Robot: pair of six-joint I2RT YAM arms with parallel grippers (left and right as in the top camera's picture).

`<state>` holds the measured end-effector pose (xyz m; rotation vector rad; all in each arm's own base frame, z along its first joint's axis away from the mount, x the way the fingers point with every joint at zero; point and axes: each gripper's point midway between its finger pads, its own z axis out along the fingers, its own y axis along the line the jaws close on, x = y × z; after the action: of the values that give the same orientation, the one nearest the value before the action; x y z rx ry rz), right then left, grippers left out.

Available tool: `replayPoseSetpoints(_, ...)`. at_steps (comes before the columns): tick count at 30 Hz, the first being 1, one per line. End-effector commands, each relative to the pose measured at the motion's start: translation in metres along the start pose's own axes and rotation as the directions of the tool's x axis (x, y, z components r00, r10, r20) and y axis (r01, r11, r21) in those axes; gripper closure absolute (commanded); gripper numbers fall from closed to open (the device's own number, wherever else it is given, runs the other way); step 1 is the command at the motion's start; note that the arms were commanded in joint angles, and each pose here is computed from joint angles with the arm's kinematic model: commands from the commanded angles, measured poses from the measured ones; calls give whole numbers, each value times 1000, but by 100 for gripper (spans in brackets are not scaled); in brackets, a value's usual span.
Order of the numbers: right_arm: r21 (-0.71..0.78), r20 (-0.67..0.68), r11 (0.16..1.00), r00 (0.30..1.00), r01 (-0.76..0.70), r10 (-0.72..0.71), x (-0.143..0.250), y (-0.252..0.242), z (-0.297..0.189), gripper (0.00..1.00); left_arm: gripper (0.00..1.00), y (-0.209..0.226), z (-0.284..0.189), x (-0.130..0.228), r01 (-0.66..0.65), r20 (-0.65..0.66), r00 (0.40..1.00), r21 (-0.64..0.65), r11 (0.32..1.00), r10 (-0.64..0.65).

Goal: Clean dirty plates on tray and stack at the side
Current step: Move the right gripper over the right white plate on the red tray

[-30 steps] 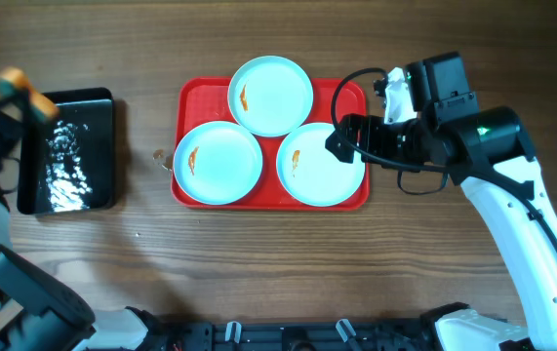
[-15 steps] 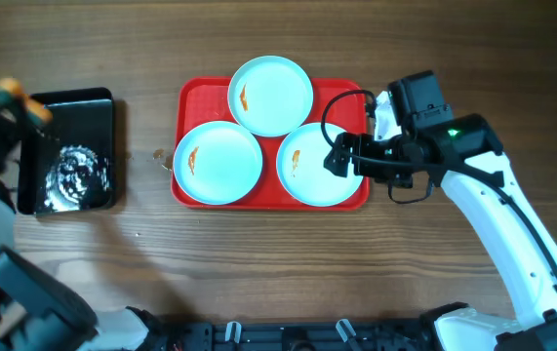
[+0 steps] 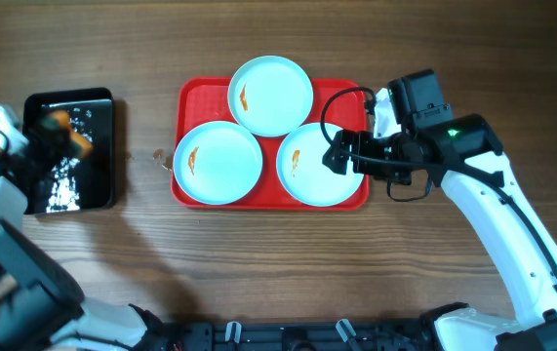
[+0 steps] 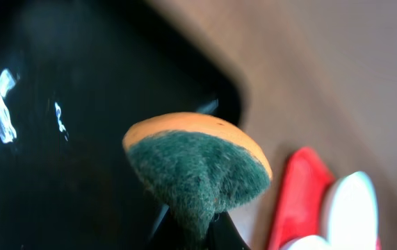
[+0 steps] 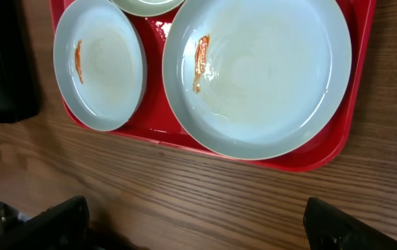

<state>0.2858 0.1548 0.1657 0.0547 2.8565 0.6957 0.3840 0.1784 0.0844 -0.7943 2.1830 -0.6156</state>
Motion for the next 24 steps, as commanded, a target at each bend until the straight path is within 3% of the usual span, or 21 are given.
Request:
replayPoseSetpoints(1,-9,-17,1000,1000,17,-17,5,2,1,0,96,-33,-11,-20,-122,73,991,175,977,111)
replayPoseSetpoints(5,-11,-14,1000,1000,17,-17,4,3,1,0,96,-84,-57,-82,-141,266,962,287,948,63)
replayPoseSetpoints(7,-12,-11,1000,1000,18,-19,3,3,1,0,96,-119,-92,-110,-245,397,912,311,918,109)
replayPoseSetpoints(9,-15,-3,1000,1000,21,-21,1,4,1,0,96,-162,-134,-130,-403,547,816,305,863,188)
replayPoseSetpoints(12,-18,6,1000,1000,25,-25,-1,5,1,0,96,-182,-155,-136,-435,605,774,298,850,184)
replayPoseSetpoints(16,-14,-5,999,1000,30,-30,2,4,1,0,96,-152,-125,-119,-298,488,862,268,916,138)
replayPoseSetpoints(18,-9,-17,999,999,41,-41,5,2,1,0,96,-102,-94,-101,-228,392,903,94,969,175)
replayPoseSetpoints(20,-5,-27,999,999,41,-41,7,1,1,0,96,-35,-56,-64,-177,217,955,-136,975,204)
replayPoseSetpoints(22,-6,-24,999,999,40,-41,7,1,1,0,96,13,-27,-25,-154,43,985,-237,959,168)
replayPoseSetpoints(24,-28,-22,998,999,48,-49,5,6,1,0,96,37,-10,3,-97,-57,995,-252,963,85)
